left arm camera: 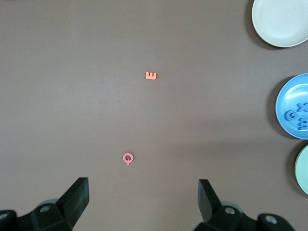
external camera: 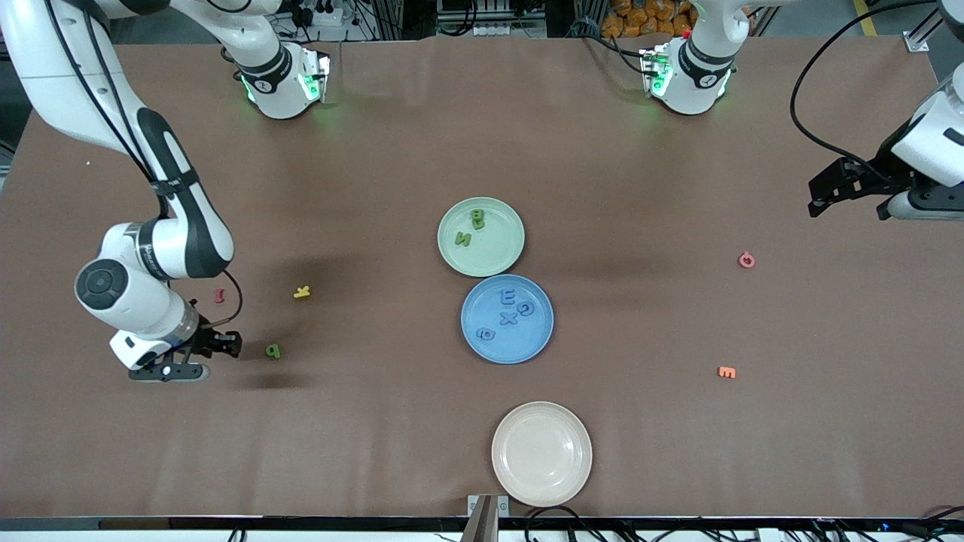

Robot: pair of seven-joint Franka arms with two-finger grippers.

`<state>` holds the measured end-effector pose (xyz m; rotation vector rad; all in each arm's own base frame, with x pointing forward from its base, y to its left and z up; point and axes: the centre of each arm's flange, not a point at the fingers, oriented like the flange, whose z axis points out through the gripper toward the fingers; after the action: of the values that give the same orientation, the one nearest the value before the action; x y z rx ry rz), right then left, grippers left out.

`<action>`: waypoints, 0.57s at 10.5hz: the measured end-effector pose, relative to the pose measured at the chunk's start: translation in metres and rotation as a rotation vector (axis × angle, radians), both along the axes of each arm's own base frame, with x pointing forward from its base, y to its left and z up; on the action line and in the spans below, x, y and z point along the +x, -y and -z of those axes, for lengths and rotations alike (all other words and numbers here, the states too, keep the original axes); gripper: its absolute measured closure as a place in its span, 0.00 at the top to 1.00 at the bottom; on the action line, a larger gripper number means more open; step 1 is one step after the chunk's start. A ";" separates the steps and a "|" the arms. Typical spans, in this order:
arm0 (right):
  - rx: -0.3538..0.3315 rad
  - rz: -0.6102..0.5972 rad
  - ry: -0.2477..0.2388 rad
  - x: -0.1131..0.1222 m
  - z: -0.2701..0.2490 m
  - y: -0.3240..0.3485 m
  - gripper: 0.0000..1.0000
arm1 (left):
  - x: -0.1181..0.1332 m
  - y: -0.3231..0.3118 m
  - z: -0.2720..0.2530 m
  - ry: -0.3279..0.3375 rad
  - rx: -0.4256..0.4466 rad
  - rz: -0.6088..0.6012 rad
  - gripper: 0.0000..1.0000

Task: Sort letters by color into matching plates
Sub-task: 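Lower the right gripper and grasp the green b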

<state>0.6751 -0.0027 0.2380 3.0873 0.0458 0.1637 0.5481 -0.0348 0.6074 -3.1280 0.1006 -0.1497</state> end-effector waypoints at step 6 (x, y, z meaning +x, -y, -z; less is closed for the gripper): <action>0.034 -0.138 -0.014 0.007 0.018 -0.042 0.56 | -0.008 -0.004 -0.015 -0.051 0.001 -0.008 1.00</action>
<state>0.6822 0.0393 0.2201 3.1190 0.2591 0.1489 0.5399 -0.0304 0.6226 -3.1316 0.0880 -0.0696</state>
